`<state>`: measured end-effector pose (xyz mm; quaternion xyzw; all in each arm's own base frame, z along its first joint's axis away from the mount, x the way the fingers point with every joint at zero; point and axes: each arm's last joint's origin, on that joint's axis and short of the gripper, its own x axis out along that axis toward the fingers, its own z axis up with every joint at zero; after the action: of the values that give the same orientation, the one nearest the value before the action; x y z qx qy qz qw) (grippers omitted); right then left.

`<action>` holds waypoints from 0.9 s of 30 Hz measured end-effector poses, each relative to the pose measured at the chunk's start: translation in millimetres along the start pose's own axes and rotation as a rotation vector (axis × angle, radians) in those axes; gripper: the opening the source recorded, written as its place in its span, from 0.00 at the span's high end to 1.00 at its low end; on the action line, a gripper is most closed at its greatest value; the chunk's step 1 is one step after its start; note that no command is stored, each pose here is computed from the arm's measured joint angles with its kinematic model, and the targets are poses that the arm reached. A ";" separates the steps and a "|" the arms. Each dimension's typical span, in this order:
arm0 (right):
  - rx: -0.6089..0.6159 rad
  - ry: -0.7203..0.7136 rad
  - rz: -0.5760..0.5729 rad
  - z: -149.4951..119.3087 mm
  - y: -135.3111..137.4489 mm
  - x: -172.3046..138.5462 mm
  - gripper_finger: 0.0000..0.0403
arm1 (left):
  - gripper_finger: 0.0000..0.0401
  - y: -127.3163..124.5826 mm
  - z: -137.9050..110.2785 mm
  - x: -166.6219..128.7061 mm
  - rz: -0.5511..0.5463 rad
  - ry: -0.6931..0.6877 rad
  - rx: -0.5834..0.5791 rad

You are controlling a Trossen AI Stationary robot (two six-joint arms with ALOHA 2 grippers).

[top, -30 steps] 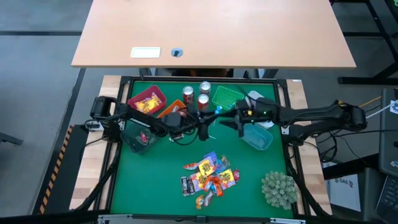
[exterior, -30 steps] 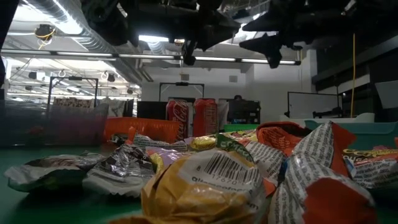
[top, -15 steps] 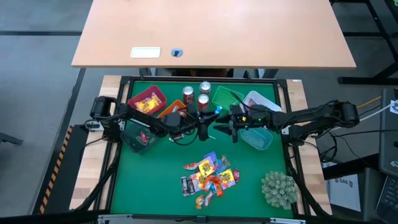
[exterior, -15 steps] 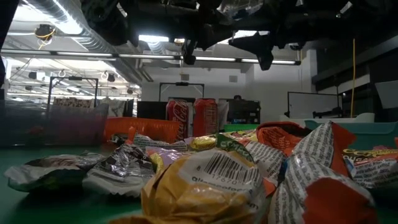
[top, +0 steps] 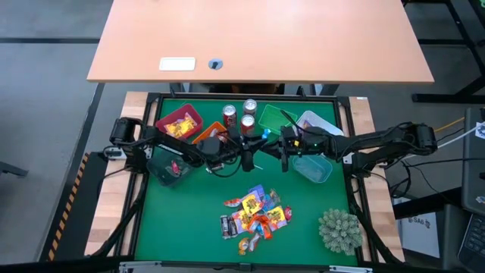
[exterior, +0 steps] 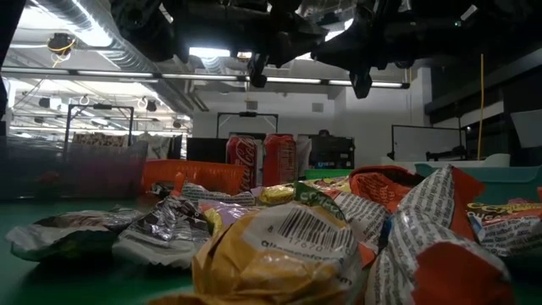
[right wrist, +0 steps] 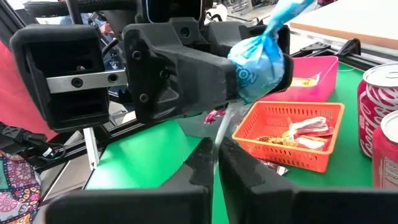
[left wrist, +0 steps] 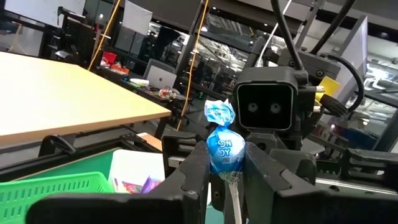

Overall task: Sort candy
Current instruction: Put the blue candy into the green bin

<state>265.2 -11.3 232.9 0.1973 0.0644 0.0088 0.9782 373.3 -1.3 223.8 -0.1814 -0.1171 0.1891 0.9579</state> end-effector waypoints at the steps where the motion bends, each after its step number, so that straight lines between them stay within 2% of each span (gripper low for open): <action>1: 0.000 0.000 0.000 0.0 0.0 0.0 0.96 | 0.85 0.0 0.0 0.0 0.000 0.000 0.000; 7: 0.000 -0.001 0.000 0.1 0.0 0.0 0.99 | 0.75 -1.3 -0.5 0.0 -0.049 0.017 0.001; 15: 0.002 -0.010 0.000 4.7 -7.7 -1.7 0.99 | 0.59 1.4 -0.1 1.2 -0.042 0.018 0.038; 22: 0.001 0.012 -0.084 11.4 -38.1 -7.6 0.99 | 0.56 6.7 1.2 3.3 -0.020 0.014 0.101; 27: 0.012 0.071 -0.215 10.7 -64.4 -15.5 1.00 | 0.56 11.1 2.7 5.3 -0.014 0.017 0.118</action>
<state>250.6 -75.4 219.6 0.1946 0.1199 -0.0893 0.9694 373.7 11.2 222.7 -0.1253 -0.0989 0.1875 0.9692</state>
